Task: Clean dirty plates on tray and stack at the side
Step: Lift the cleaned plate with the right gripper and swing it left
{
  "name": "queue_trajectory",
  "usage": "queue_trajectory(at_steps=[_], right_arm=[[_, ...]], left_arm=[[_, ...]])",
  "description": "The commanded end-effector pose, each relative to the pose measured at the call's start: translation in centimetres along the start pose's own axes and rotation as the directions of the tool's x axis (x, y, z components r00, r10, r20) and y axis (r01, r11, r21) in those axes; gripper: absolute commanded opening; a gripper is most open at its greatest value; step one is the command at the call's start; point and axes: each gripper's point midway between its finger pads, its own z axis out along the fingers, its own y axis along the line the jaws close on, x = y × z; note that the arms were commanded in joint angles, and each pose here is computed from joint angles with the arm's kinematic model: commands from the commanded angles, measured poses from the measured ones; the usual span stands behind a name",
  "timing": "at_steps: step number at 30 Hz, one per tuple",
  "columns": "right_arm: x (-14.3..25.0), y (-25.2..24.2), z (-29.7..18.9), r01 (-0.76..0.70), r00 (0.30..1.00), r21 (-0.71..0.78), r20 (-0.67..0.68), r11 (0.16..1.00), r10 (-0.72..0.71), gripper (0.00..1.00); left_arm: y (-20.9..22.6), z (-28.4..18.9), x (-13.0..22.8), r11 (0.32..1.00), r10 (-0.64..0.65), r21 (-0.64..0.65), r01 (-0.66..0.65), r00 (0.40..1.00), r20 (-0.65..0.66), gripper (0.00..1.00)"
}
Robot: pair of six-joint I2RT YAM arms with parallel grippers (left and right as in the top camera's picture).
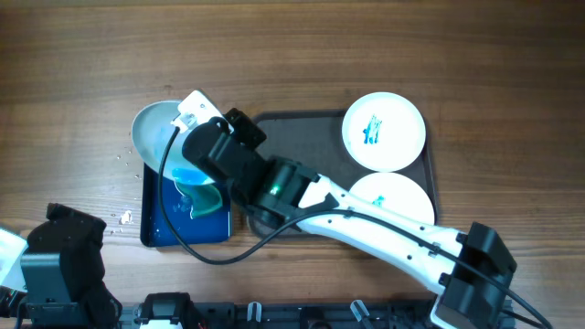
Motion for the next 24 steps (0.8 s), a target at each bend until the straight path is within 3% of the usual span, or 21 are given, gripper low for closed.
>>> queue_trajectory(at_steps=[1,7,24], right_arm=[[-0.4,0.2,0.7,0.178,0.984,0.123,-0.004,0.976,-0.179,0.05],[-0.7,3.6,0.8,0.377,0.923,0.192,-0.001,0.906,-0.384,0.05],[-3.6,4.1,-0.8,0.636,0.748,0.344,-0.053,0.691,-0.662,0.05]], left_arm=[[0.3,-0.2,-0.4,0.999,-0.032,-0.01,0.033,0.999,0.016,1.0],[0.0,-0.2,0.0,0.999,-0.035,0.01,0.035,0.999,-0.006,1.0],[0.0,-0.2,0.0,0.999,-0.035,0.01,0.035,0.999,-0.007,1.0]])
